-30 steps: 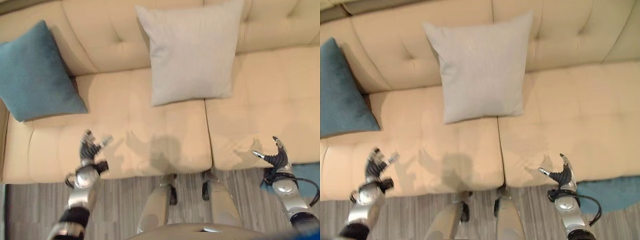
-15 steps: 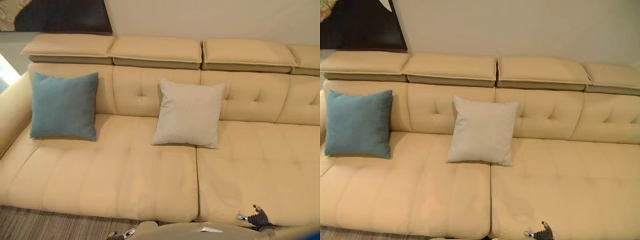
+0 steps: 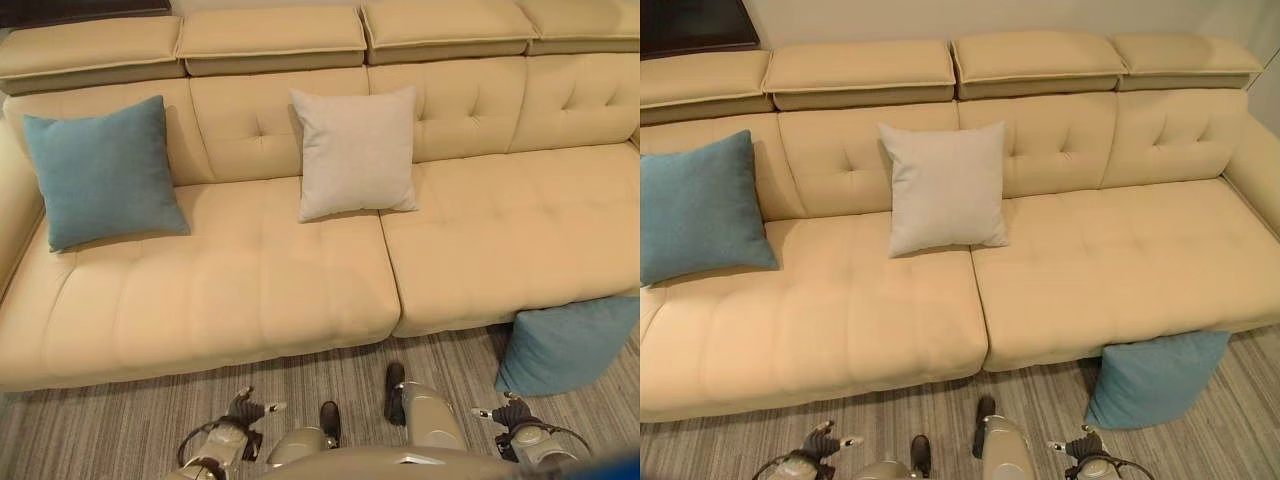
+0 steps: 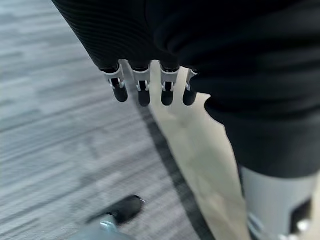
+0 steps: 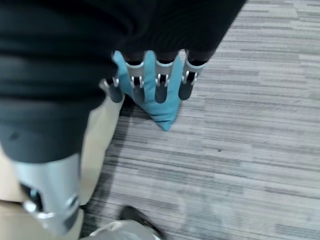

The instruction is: Pick up all the scattered cushions and arrange them neatly on the sofa.

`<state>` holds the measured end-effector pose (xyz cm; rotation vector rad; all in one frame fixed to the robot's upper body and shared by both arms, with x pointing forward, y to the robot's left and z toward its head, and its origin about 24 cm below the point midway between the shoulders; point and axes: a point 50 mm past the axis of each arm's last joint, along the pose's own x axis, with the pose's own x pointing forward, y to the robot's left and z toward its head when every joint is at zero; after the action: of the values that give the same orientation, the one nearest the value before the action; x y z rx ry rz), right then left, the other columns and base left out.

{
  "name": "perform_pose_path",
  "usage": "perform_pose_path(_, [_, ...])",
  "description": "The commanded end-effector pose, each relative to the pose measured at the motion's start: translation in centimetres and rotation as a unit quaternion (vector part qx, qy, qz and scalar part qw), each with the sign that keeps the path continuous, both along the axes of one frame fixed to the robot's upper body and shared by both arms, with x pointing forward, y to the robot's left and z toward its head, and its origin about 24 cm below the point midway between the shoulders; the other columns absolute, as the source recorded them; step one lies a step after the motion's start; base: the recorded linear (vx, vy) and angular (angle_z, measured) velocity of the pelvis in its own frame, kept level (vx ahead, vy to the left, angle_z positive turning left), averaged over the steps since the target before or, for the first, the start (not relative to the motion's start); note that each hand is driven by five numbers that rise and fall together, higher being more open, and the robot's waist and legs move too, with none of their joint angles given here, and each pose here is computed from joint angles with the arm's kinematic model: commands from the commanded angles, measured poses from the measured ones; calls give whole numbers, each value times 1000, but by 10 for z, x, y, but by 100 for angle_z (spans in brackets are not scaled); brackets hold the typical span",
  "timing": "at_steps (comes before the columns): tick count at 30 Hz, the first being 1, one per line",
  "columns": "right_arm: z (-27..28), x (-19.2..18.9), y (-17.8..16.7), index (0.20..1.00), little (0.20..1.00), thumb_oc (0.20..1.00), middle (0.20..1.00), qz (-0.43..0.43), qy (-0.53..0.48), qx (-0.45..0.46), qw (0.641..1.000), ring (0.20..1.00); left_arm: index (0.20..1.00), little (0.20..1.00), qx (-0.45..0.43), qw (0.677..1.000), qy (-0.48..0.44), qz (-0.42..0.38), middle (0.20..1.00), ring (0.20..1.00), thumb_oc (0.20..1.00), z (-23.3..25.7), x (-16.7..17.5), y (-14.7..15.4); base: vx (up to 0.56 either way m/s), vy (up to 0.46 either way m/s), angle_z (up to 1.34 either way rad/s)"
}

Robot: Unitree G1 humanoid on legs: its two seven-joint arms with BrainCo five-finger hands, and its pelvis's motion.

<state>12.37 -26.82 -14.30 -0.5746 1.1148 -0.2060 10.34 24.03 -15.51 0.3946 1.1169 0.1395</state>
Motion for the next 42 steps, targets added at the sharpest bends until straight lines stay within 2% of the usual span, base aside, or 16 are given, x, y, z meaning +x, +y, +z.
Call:
perform_pose_path(1, [8, 20, -2, 1000, 1000, 1000, 1000, 26, -25, -17, 999, 1000, 1000, 1000, 12, 1000, -6, -3, 1000, 1000, 1000, 2, 2, 5, -196, -115, -59])
perform_pose_path(5, [12, 29, -3, 1000, 1000, 1000, 1000, 25, -38, -19, 999, 1000, 1000, 1000, 15, 999, -17, 25, 1000, 1000, 1000, 4, 3, 9, -137, -125, -48])
perform_pose_path(10, [19, 36, -15, 1000, 1000, 1000, 1000, -14, -58, -30, 998, 1000, 1000, 1000, 23, 998, -45, 35, 1000, 1000, 1000, 10, 19, 14, -196, -75, 60])
perform_pose_path(15, [20, 39, -16, 1000, 1000, 1000, 1000, -25, -57, -33, 997, 1000, 1000, 1000, 28, 998, -29, 58, 1000, 1000, 1000, 7, 9, 18, -60, 54, -3])
perform_pose_path(18, [21, 45, -13, 1000, 1000, 1000, 1000, -21, -54, -35, 998, 1000, 1000, 1000, 0, 999, -10, 50, 1000, 1000, 1000, 0, 3, -1, -42, 226, -33])
perform_pose_path(21, [21, 47, -9, 1000, 1000, 1000, 1000, -22, -56, -32, 998, 1000, 1000, 1000, 0, 999, 1, 36, 1000, 1000, 1000, -2, 1, -7, 5, 261, -68])
perform_pose_path(23, [19, 53, 3, 1000, 1000, 1000, 1000, -15, -56, -23, 998, 1000, 1000, 1000, 5, 1000, 8, 5, 1000, 1000, 1000, -4, 1, -14, -47, 289, -34])
perform_pose_path(26, [17, 53, 10, 1000, 1000, 1000, 1000, -9, -54, -17, 998, 1000, 1000, 1000, 7, 1000, 8, 3, 1000, 1000, 1000, -4, 2, -15, -57, 186, -48])
perform_pose_path(28, [15, 65, 34, 1000, 1000, 1000, 1000, 17, -60, 1, 998, 1000, 1000, 1000, 18, 1000, -2, -3, 1000, 1000, 1000, -1, 12, -12, -200, 235, -83])
perform_pose_path(32, [14, 70, 55, 1000, 1000, 1000, 1000, 36, -66, 15, 997, 1000, 1000, 1000, 24, 999, -16, -24, 1000, 1000, 1000, 2, 24, -15, -123, 120, -121])
perform_pose_path(35, [17, 82, 77, 1000, 1000, 1000, 1000, 44, -84, 29, 995, 1000, 1000, 1000, 14, 998, -27, -46, 1000, 1000, 1000, 2, 30, -29, -42, -14, -79])
perform_pose_path(42, [19, 90, 94, 1000, 1000, 1000, 1000, 48, -96, 34, 994, 1000, 1000, 1000, -1, 995, -15, -95, 1000, 1000, 1000, -2, 29, -56, 81, -31, -21])
